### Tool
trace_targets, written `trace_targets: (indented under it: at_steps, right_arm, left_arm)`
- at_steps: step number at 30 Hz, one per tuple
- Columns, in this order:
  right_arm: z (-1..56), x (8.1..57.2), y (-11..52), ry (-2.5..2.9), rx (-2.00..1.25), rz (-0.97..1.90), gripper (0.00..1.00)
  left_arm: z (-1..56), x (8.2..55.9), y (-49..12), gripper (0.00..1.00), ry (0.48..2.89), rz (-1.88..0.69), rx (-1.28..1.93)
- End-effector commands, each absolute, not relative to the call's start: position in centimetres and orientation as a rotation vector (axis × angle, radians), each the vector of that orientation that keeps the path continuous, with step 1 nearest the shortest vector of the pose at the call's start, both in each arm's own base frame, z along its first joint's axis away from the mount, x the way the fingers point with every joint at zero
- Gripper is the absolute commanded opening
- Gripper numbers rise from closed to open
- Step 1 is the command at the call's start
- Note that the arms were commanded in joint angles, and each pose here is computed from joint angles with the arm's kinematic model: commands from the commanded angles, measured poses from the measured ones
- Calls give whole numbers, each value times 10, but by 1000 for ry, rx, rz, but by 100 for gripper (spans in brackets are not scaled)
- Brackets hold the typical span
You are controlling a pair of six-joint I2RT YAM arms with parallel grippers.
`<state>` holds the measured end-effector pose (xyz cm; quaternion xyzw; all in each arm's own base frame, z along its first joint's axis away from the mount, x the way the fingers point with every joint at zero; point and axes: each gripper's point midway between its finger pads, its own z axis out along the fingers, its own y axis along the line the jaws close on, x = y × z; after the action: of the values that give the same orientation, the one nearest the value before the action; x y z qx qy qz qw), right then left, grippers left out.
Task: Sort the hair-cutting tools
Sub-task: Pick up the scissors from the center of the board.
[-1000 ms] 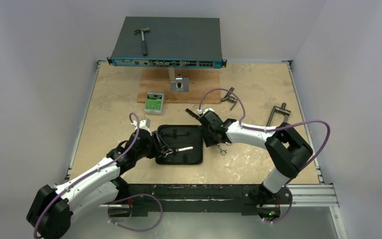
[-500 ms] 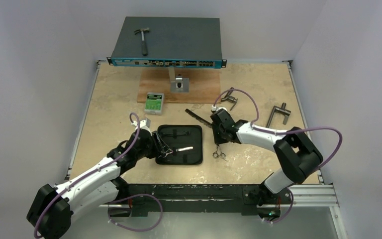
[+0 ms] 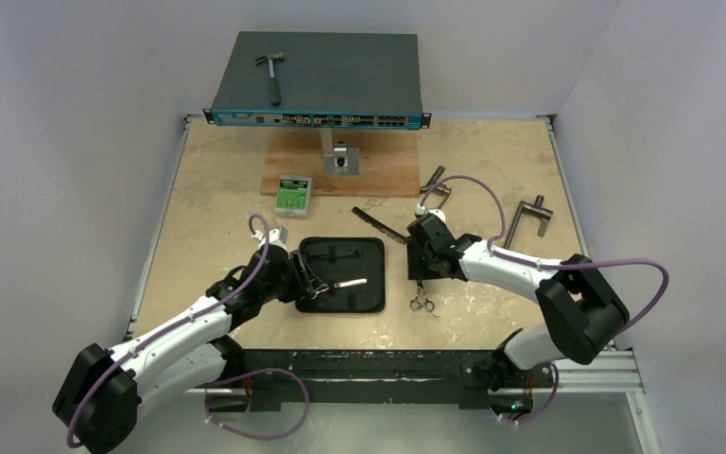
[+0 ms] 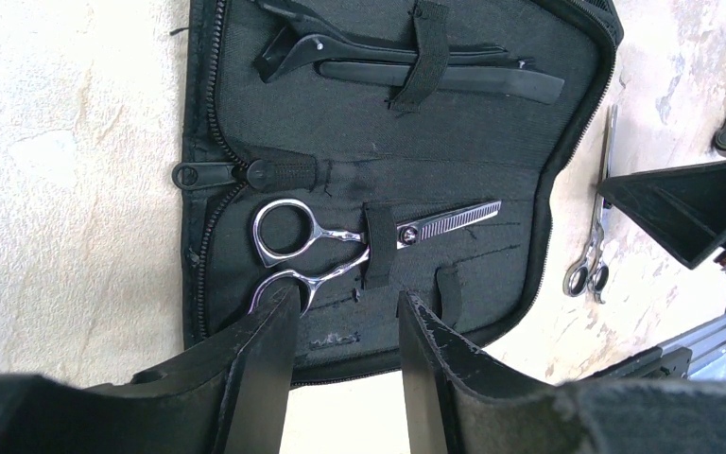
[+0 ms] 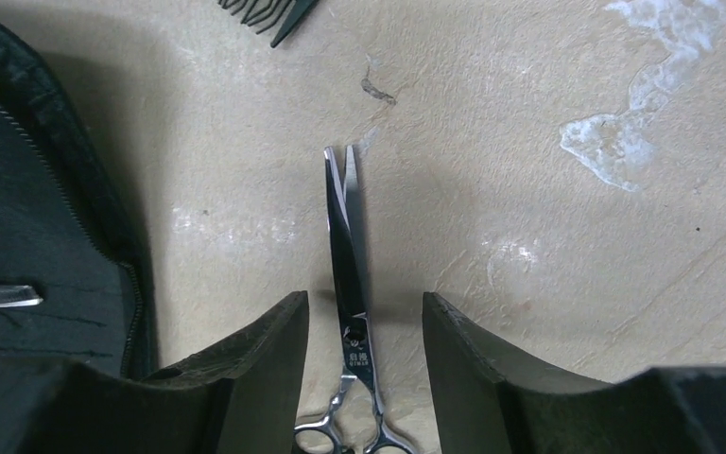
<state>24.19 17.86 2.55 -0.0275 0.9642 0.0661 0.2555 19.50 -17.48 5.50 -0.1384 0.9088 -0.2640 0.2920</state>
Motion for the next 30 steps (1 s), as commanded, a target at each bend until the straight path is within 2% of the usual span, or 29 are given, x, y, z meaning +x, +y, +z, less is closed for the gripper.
trace_targets:
  at_steps: [1, 6, 15, 17, 19, 21, 24, 30]
  right_arm:
    - [24, 255, 183, 2606, -53, 162, 45]
    - [14, 263, 188, 2623, -92, 134, 39]
    - [19, 262, 180, 2606, -77, 105, 5]
    - [24, 261, 178, 2599, -65, 105, 9]
    - [29, 257, 176, 2601, -57, 111, 29]
    - [34, 253, 170, 2597, -48, 92, 42]
    - [37, 244, 169, 2603, -63, 125, 45]
    - [30, 223, 183, 2659, -147, 139, 45]
  left_arm:
    - [72, 204, -182, 42, 2365, -757, -364]
    - [72, 203, -180, 42, 2370, -748, -359]
    - [76, 201, -177, 42, 2357, -742, -363]
    - [76, 202, -177, 42, 2360, -742, -361]
    - [77, 202, -177, 42, 2359, -743, -358]
    - [77, 201, -177, 42, 2360, -743, -356]
    - [77, 201, -177, 42, 2358, -742, -357]
    - [77, 201, -177, 42, 2360, -741, -362]
